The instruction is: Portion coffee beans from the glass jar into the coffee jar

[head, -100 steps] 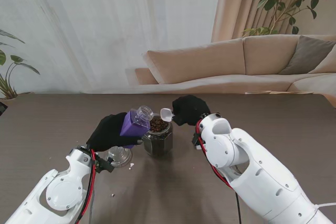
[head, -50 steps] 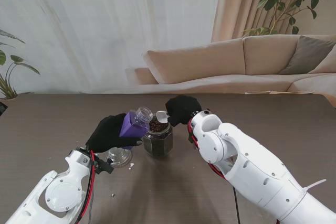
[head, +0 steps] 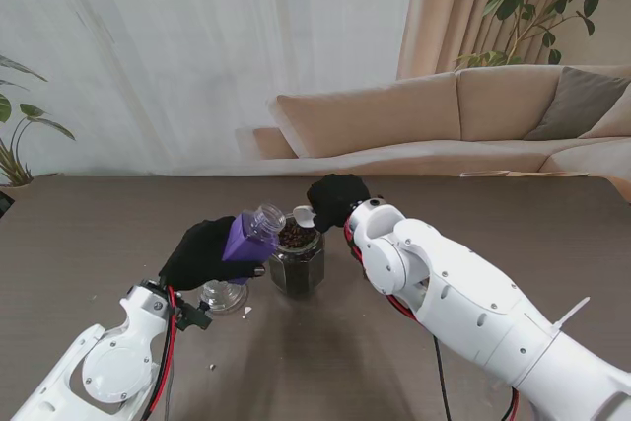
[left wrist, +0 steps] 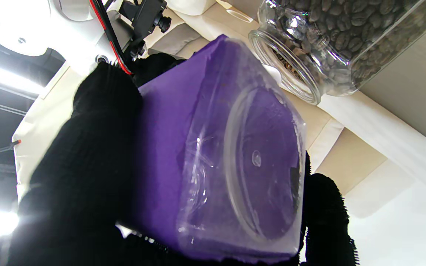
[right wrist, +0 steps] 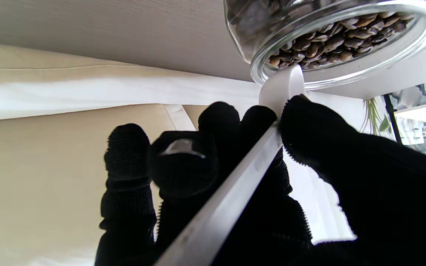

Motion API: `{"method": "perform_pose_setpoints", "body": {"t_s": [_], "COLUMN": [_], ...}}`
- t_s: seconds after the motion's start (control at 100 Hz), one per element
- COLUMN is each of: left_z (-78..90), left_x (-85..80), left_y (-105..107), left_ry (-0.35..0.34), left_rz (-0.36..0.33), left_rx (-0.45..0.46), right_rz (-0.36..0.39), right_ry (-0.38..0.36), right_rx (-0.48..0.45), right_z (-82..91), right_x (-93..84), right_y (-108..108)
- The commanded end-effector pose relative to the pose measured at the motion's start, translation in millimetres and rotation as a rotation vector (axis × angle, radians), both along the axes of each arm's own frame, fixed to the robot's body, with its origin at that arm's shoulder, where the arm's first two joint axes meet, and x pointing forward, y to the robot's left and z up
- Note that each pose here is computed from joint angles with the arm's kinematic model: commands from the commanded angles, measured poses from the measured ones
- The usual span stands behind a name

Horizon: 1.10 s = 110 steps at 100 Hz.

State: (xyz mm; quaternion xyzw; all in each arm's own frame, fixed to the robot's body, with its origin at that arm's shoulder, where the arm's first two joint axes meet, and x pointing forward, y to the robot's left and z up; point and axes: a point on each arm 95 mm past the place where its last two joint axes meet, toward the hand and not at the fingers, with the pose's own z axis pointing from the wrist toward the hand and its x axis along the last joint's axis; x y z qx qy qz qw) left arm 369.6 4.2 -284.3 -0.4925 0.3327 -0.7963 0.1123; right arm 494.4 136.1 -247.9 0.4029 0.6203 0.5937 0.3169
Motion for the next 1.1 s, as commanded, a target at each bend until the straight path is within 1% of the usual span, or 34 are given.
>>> {"method": "perform_pose_setpoints", "body": {"t_s": [0.0,0.17,0.35,0.47,0.62,0.79,0.87,1.0,1.09], "left_z": [-0.3,-1.1,-1.5,-2.0,-3.0,-3.9,-4.3,-4.6,-4.9], "left_x": [-2.0,-2.9,-3.7,-3.7,-3.6,-3.5,-3.4,-3.0,-2.8], "left_y": [-2.2,-2.7,-2.3,-2.1,-2.0,-2.2,-2.2,-1.9,-1.8], "left_ry": [0.010,0.014,0.014,0.015,0.017,0.018,0.019,0.020,0.021], "left_rz": [-0.008,-0.006,-0.001,-0.001,0.000,0.002,0.001,0.002,0.003], "left_rx": [0.005,0.003,0.000,0.000,0.000,-0.003,-0.002,-0.002,-0.001], "right_rz": [0.013,0.030,0.066,0.086,0.089,0.054,0.023,-0.032,-0.060], "right_ry": [0.011,0.007,0.011,0.023,0.049,0.087,0.115,0.165,0.184], "right_rx": [-0.024,-0.058,-0.084,-0.076,-0.044,-0.018,-0.005,0.040,0.069], "right_z": [-3.1,-9.5,-15.3,-18.9,-21.1,-19.7,-18.5,-17.0,-16.0], "right_x": [0.0,0.5,-1.9,-5.3,-9.7,-10.3,-9.0,-6.0,-4.1], "right_y": [4.8,8.7,12.9,16.2,20.3,22.6,22.9,23.0,22.1]}}
